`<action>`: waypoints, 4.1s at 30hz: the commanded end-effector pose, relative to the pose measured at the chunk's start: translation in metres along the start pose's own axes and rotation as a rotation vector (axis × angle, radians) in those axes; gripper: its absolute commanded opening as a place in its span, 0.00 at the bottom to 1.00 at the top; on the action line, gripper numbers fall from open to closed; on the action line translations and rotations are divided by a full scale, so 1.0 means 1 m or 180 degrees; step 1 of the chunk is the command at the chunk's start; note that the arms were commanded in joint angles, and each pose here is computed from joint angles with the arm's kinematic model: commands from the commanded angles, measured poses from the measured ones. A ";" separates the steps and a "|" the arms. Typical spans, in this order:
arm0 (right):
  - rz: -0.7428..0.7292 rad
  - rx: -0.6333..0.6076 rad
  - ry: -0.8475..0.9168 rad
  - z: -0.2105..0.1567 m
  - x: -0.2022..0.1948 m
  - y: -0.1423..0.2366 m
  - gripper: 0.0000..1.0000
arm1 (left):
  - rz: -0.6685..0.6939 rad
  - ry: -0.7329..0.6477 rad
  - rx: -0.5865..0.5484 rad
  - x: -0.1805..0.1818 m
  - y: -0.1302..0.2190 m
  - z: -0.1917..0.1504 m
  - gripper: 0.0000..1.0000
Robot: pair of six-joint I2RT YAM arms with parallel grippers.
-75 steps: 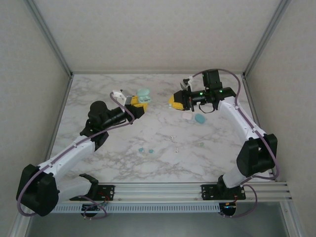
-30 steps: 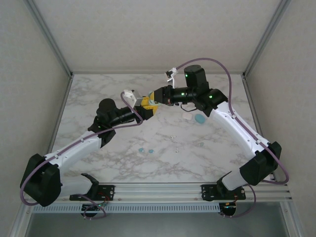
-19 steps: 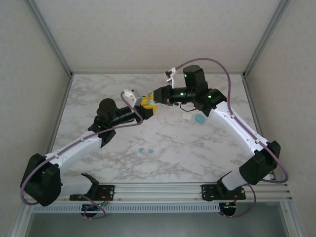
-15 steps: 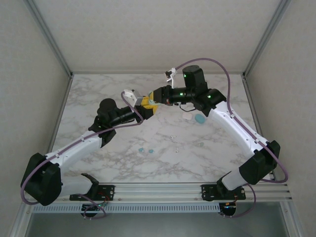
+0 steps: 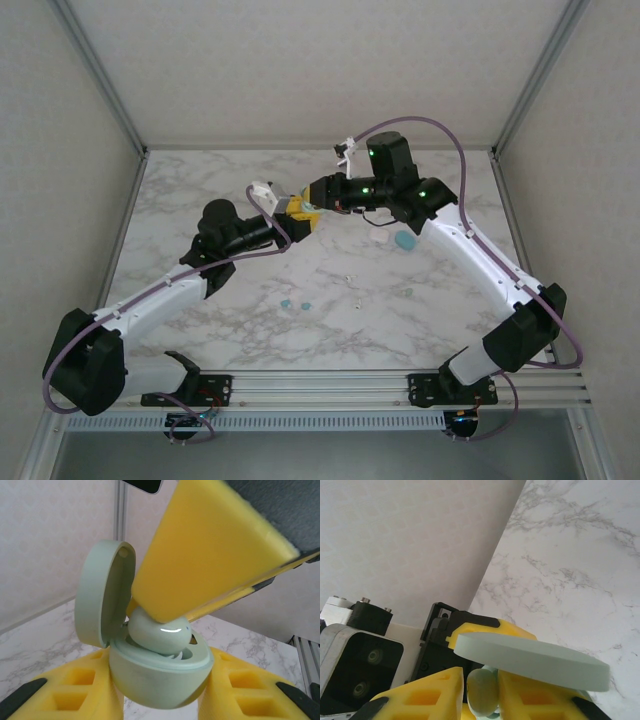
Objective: Insert wireless bluetooth earbuds into charging case
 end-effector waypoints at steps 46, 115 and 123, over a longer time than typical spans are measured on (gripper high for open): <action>-0.0298 -0.0207 0.0217 -0.010 0.028 0.036 0.33 | 0.0188 -0.0217 -0.0236 0.006 -0.004 0.021 0.29; -0.2632 -0.0036 -0.2312 -0.089 -0.314 0.057 0.42 | 0.0202 -0.0123 -0.0141 -0.002 0.009 0.023 0.29; -0.2536 -0.0018 -0.2208 -0.082 -0.303 0.054 0.40 | 0.0212 -0.0125 -0.0143 -0.001 0.008 0.023 0.29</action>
Point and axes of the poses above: each hand's point on the last joint's axis, 136 mm out from that joint toward the fingers, its own y axis back along the fingers, its own x axis along the line the jaws close on, z = x × y, the point moved 9 cm from there along y, back along the fingers, and after that the axes turned 14 degrees about -y, right-handed, at the moved point
